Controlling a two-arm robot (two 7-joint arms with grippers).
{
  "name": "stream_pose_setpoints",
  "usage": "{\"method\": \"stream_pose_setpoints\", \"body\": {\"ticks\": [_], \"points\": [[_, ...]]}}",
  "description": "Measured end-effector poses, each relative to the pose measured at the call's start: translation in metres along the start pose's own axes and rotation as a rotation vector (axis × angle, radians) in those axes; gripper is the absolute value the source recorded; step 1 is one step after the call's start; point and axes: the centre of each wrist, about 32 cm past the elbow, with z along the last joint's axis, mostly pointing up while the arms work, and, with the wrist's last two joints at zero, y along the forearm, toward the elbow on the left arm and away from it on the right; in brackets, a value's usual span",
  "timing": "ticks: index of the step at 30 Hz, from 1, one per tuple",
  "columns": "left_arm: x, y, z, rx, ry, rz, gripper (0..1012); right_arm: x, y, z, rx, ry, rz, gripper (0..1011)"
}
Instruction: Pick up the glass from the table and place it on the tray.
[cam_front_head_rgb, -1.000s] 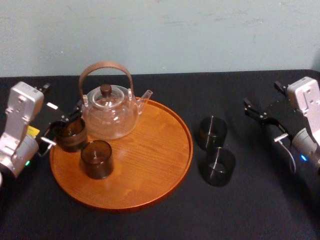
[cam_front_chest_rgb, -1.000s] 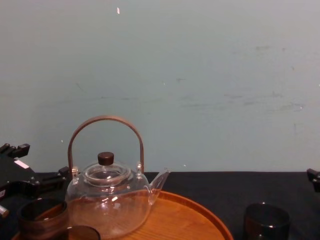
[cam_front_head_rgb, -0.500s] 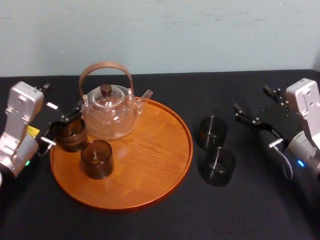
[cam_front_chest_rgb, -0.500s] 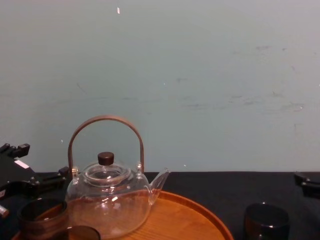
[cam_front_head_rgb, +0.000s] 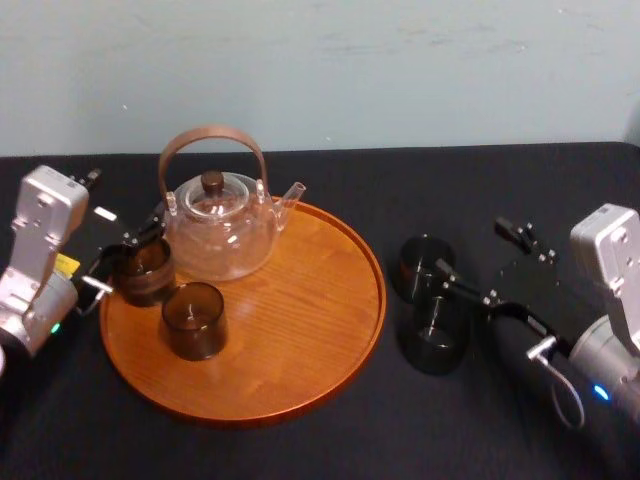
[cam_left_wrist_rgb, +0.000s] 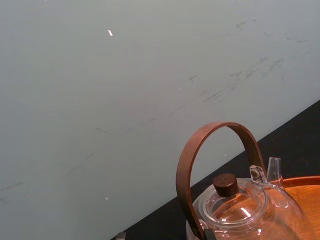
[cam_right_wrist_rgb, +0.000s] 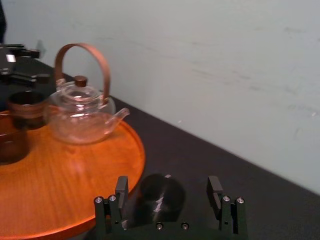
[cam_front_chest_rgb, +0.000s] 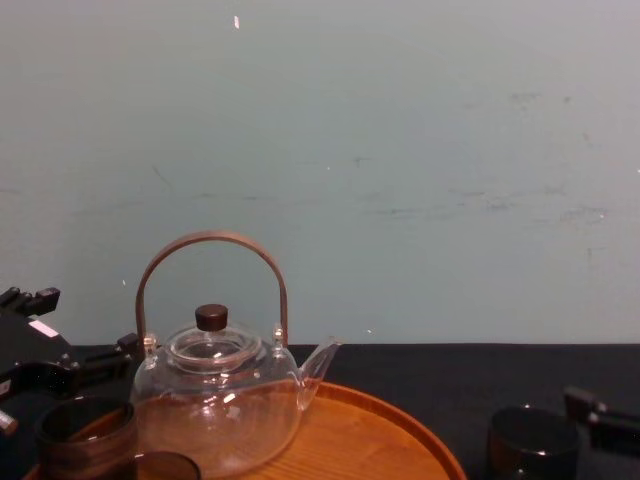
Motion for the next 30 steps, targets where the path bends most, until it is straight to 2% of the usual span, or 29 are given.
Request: {"method": "stream_pose_setpoints", "body": {"ticks": [6,10,20,30], "points": [[0.0000,0.000,0.000,0.000,0.000,0.000,1001,-0.0123,-0.012,-0.003,-0.037,0.058,0.030,1002],[0.0000,0.000,0.000,0.000,0.000,0.000,1001,-0.0162,-0.018,-0.004,-0.048,0.076,0.046,1002],[0.0000,0.000,0.000,0.000,0.000,0.000,1001,-0.0217,-0.024,-0.010,-0.093,0.128,0.061,1002],[0.0000,0.000,0.000,0.000,0.000,0.000,1001,-0.0228,-0.026,-0.017,-0.122,0.156,0.066,1002]]}}
